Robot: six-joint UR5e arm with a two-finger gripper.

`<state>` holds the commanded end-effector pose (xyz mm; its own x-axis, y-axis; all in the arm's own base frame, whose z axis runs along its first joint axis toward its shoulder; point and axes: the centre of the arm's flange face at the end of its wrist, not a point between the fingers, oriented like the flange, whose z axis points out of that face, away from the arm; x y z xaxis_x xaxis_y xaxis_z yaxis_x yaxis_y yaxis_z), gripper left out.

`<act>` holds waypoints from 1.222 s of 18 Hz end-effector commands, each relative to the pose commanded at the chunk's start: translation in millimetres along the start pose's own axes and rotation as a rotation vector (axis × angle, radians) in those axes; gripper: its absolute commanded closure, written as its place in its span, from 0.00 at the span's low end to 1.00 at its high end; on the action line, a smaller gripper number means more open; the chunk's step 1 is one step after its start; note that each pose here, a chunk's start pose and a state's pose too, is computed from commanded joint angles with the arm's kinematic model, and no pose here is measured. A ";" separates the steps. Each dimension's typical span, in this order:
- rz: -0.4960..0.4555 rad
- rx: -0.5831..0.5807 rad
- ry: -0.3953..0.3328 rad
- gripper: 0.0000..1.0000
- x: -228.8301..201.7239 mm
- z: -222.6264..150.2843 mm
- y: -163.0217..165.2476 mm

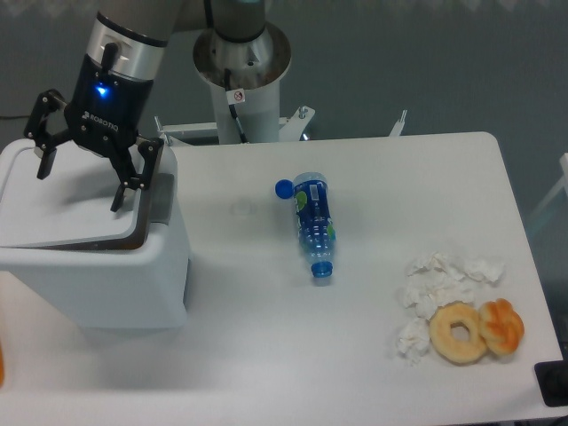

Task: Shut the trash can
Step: 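Press the gripper down on the lid to seat it shut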

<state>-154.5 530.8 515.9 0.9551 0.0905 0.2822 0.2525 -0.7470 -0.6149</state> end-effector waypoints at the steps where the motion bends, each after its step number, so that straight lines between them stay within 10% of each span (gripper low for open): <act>1: 0.000 0.000 0.000 0.00 0.0 0.0 0.0; 22: 0.018 -0.027 0.006 0.00 -6.5 11.0 11.3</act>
<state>-156.2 529.0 499.0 0.9585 0.0736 0.2755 0.2313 -0.7657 -0.6002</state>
